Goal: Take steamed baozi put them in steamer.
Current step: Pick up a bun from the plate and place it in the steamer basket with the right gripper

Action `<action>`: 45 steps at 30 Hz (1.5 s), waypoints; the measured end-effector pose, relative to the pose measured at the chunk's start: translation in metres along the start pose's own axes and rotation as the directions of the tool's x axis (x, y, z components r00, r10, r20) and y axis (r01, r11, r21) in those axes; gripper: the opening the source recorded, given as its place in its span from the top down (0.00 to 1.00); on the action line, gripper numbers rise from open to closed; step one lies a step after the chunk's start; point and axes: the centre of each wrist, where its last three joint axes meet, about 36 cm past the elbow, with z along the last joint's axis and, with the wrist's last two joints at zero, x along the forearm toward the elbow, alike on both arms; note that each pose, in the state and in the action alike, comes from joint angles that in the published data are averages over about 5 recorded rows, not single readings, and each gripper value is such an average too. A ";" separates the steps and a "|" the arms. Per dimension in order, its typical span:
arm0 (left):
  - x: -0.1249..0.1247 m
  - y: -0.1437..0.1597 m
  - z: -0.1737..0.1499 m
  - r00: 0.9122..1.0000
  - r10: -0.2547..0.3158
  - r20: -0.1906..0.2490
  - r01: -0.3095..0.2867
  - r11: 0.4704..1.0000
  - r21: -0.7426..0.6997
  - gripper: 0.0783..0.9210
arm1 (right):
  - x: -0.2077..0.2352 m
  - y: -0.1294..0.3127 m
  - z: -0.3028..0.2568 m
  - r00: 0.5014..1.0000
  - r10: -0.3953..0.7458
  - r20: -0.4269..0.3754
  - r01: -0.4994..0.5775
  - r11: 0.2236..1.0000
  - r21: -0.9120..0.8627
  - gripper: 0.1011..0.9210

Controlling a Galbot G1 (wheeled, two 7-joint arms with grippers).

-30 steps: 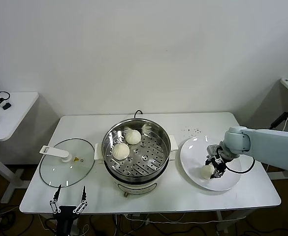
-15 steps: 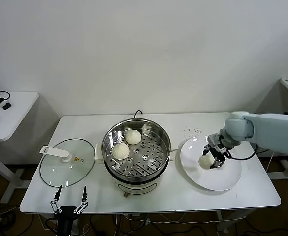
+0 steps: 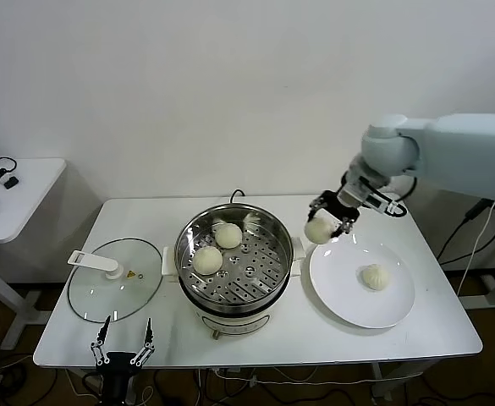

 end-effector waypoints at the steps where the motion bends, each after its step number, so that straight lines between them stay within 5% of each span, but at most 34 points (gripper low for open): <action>1: 0.000 0.000 0.000 1.000 0.000 0.000 0.000 1.000 0.000 0.12 | 0.002 -0.009 -0.006 1.000 0.000 0.004 -0.001 0.999 0.044 0.36; 16: 0.001 0.003 -0.004 1.000 -0.007 0.007 0.007 1.000 -0.002 0.12 | -0.034 -0.102 -0.086 0.996 -0.060 0.070 0.023 0.899 0.438 0.36; 45: -0.004 0.004 0.000 1.000 -0.020 0.005 0.020 1.000 0.003 0.12 | -0.134 -0.121 -0.130 0.983 -0.151 0.108 0.070 0.841 0.536 0.36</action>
